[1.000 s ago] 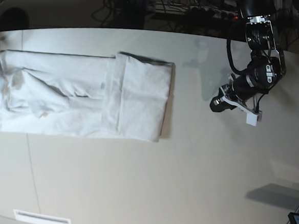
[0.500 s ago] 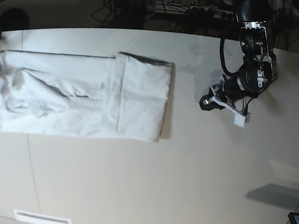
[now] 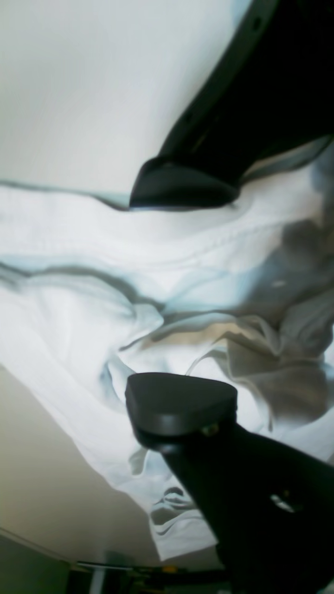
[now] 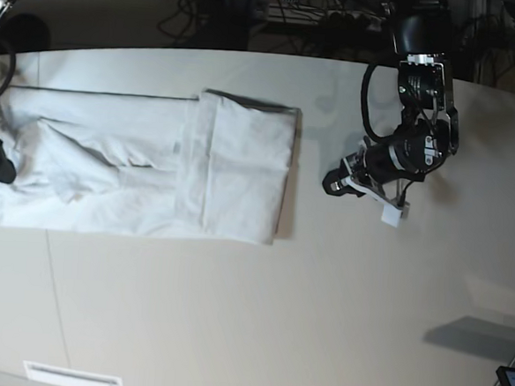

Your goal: Fold the T-shirt properly

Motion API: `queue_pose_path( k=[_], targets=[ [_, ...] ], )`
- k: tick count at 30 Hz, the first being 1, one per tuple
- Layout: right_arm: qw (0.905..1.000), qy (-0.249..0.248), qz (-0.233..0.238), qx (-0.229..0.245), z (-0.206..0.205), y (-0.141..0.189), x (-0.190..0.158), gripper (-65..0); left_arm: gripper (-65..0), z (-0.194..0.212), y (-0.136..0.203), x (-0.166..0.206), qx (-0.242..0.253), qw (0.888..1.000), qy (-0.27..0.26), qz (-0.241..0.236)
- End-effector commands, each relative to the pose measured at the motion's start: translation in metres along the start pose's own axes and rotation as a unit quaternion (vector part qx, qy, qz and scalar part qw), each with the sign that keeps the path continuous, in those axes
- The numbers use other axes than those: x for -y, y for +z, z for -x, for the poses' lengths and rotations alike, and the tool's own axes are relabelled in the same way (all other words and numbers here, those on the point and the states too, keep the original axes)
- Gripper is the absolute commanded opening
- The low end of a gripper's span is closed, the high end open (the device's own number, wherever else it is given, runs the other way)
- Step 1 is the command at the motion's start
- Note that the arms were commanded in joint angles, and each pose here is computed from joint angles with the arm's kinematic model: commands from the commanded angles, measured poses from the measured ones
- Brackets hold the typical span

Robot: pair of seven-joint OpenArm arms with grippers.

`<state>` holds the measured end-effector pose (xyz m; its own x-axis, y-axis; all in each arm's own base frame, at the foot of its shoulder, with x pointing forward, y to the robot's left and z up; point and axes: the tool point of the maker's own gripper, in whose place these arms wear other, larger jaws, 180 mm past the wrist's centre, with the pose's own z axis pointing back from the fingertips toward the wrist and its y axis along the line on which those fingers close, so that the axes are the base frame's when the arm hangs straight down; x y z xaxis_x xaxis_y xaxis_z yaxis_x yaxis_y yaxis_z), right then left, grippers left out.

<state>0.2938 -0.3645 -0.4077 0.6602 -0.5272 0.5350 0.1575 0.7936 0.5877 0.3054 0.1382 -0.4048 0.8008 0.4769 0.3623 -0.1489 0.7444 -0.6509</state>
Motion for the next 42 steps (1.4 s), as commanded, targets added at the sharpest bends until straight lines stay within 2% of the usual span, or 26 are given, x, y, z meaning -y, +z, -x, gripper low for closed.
queue_pose_path(
  k=[1,10,16,20,24,28,31,33,34,40,42],
  targets=[
    [0.9984,0.011,0.019,-0.052,0.018,0.002,0.006,-14.8,-65.0,-0.014,0.002,0.011,0.017,1.000,-0.007,0.017],
    [0.9951,0.030,0.009,-0.094,0.044,0.002,-0.007,-14.9,-65.0,-0.023,-0.004,0.027,0.026,0.999,-0.011,0.034],
    [0.9940,0.029,0.008,-0.105,0.054,0.000,-0.008,-15.1,-65.0,-0.019,-0.016,0.049,0.006,0.998,-0.041,0.050],
    [0.9933,0.025,0.003,-0.113,0.062,-0.003,-0.011,-16.4,-65.0,-0.011,-0.029,0.055,-0.015,0.997,-0.042,0.055],
    [0.9903,0.029,-0.003,-0.136,0.075,-0.009,-0.016,-27.1,-65.0,-0.004,-0.040,0.058,-0.017,0.998,-0.029,0.061],
    [0.9893,0.032,-0.005,-0.142,0.077,-0.011,-0.018,-39.2,-65.0,0.004,-0.045,0.067,-0.026,0.997,-0.042,0.067],
    [0.9893,0.033,-0.006,-0.142,0.077,-0.012,-0.019,-51.2,-65.0,0.006,-0.046,0.066,-0.028,0.996,-0.043,0.066],
    [0.9893,0.034,-0.005,-0.142,0.076,-0.011,-0.018,-63.0,-65.0,0.008,-0.045,0.066,-0.029,0.996,-0.043,0.067],
    [0.9892,0.035,-0.004,-0.142,0.075,-0.011,-0.018,-65.0,-65.0,0.009,-0.045,0.067,-0.030,0.996,-0.043,0.068],
    [0.9893,0.039,-0.004,-0.140,0.073,-0.011,-0.018,-64.9,-65.0,0.032,-0.049,0.069,-0.052,0.995,-0.036,0.072],
    [0.9899,0.057,-0.006,-0.129,0.062,-0.010,-0.025,-64.9,-65.0,0.043,-0.052,0.074,-0.066,0.994,-0.043,0.077]
  ],
)
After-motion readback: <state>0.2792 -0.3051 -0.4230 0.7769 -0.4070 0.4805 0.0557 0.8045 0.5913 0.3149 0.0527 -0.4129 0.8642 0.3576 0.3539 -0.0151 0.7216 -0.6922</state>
